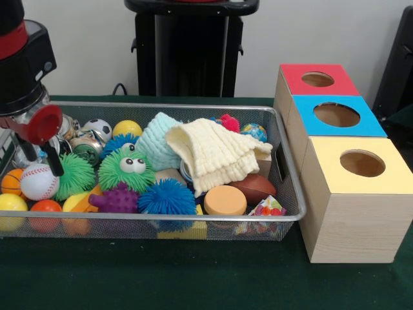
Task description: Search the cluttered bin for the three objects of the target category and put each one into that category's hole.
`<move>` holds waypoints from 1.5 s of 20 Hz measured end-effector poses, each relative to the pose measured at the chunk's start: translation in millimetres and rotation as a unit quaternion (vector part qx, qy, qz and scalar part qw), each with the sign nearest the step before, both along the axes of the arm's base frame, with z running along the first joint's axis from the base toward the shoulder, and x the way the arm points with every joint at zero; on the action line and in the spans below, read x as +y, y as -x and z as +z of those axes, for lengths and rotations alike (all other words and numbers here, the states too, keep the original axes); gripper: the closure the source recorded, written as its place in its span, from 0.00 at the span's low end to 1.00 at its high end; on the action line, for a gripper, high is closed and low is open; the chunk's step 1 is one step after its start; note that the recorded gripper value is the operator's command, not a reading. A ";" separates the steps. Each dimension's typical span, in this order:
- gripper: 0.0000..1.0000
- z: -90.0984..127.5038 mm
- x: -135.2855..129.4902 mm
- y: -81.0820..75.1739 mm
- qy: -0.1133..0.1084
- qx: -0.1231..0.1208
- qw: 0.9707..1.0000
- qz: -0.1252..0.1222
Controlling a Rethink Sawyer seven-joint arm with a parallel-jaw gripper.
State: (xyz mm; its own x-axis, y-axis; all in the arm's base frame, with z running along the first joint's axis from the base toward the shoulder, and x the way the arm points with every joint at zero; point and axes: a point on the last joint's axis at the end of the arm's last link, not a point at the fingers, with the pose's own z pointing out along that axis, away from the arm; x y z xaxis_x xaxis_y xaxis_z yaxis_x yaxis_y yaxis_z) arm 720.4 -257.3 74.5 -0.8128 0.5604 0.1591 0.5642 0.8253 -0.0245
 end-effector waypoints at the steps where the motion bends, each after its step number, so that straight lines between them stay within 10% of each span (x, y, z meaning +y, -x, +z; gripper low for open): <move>1: 0.00 0.5 -0.1 -0.1 0.000 0.000 1.000 0.000; 18: 0.00 73.0 -13.4 -4.5 0.023 -0.011 1.000 -0.001; 30: 0.00 80.7 -11.6 41.0 0.010 0.021 1.000 -0.003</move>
State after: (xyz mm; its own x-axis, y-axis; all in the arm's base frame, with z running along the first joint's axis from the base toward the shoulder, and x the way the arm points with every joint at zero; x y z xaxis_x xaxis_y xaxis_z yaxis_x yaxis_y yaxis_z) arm 679.4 -268.8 155.1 -0.8025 0.5686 0.1808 0.5671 0.8211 -0.0648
